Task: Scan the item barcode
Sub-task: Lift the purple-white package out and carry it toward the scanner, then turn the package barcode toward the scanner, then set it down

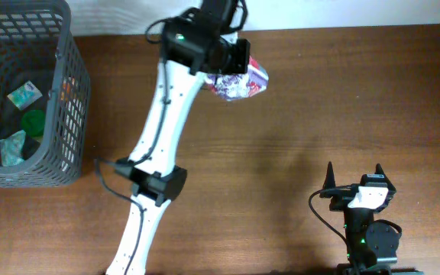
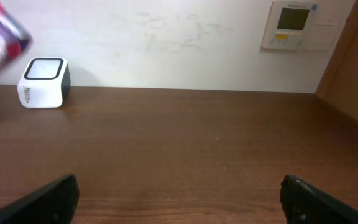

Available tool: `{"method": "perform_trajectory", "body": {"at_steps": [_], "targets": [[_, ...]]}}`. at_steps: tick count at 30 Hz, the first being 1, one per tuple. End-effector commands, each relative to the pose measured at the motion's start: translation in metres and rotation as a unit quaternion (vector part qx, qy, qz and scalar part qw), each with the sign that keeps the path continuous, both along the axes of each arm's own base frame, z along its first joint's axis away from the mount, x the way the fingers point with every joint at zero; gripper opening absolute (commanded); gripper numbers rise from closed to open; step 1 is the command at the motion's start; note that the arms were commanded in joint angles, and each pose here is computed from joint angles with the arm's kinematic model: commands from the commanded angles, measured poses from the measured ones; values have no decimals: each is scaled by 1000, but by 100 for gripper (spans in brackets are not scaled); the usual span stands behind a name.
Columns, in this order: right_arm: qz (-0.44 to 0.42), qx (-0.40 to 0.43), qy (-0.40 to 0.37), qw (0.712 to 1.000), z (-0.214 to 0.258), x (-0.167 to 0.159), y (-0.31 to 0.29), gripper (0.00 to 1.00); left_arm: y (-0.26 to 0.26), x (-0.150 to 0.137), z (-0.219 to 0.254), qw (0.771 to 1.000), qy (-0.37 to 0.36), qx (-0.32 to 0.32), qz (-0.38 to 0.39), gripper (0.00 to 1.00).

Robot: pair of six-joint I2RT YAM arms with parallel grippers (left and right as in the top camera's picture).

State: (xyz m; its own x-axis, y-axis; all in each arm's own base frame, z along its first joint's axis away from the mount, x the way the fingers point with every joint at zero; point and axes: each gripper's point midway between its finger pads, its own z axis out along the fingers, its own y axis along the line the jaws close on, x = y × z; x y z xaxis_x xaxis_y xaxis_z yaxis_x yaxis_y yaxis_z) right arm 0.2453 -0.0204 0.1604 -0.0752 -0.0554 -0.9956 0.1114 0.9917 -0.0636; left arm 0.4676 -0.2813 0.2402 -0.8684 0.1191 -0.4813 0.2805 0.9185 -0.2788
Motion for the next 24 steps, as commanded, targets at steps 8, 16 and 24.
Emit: {"method": "perform_trajectory", "body": {"at_steps": [8,16,24], "targets": [[-3,0,4,1000,-4,0,-2,99,-49,-56,-73,989,122,42,-71,1],[-3,0,4,1000,-4,0,-2,98,-55,-63,-75,987,125,40,-91,0],[-3,0,4,1000,-4,0,-2,98,-50,-78,-140,970,195,114,-90,65]]}}
